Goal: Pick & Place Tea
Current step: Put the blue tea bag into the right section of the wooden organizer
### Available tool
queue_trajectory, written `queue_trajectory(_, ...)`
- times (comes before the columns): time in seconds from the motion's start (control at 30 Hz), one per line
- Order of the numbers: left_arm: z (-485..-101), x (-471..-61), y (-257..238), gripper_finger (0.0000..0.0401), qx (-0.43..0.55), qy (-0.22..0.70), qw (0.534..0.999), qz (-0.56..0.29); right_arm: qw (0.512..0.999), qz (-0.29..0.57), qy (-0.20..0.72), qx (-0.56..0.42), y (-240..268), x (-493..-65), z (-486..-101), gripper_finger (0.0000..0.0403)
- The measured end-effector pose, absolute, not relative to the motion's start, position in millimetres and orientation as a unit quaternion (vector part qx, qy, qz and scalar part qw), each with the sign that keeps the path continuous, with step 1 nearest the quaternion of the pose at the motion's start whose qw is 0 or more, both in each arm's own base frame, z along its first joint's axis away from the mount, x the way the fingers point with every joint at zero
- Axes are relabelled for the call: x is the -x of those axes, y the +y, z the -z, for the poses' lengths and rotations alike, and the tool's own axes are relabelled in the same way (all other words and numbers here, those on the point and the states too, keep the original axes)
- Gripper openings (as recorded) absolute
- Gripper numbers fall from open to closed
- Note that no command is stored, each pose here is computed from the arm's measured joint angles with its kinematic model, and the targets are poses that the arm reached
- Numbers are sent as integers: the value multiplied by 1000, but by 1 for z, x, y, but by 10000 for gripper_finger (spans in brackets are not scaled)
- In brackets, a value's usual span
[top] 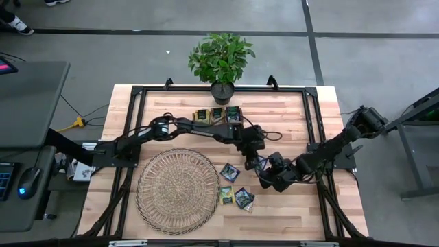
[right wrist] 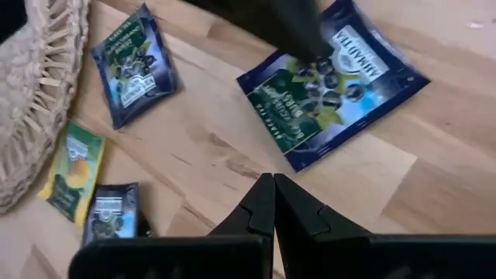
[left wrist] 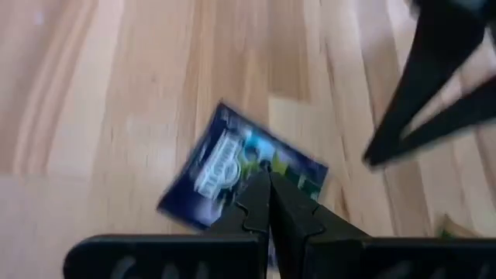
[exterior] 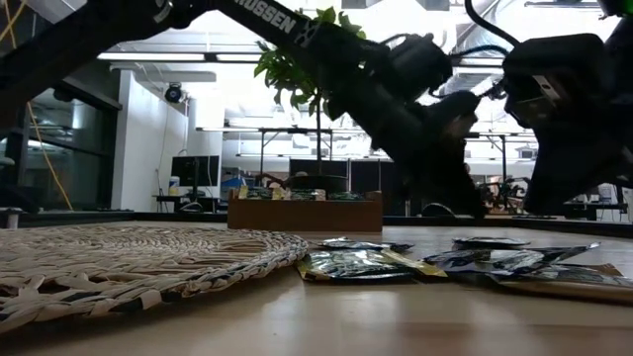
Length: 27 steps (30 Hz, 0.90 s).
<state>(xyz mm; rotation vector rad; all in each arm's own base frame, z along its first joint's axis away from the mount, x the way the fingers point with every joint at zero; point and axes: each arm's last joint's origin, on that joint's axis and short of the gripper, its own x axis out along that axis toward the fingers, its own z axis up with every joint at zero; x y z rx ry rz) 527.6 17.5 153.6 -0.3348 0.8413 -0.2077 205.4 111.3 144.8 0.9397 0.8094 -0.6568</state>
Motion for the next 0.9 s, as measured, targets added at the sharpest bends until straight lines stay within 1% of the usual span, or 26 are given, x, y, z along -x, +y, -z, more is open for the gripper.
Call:
queue_trajectory(0.13,-143,-525,18,0,164,431,883,91,762,301,365,-441,112,-207,-145,0)
queue_trajectory(0.47,-144,-524,21,0,145,437,887,39,757,313,357,-450,106,-210,-146,0)
queue_trajectory(0.73,-142,-517,21,0,163,473,866,11,738,355,358,-448,91,-211,-143,0)
queue_trajectory(0.9,-141,-514,14,0,170,488,856,2,742,366,359,-432,81,-214,-142,0)
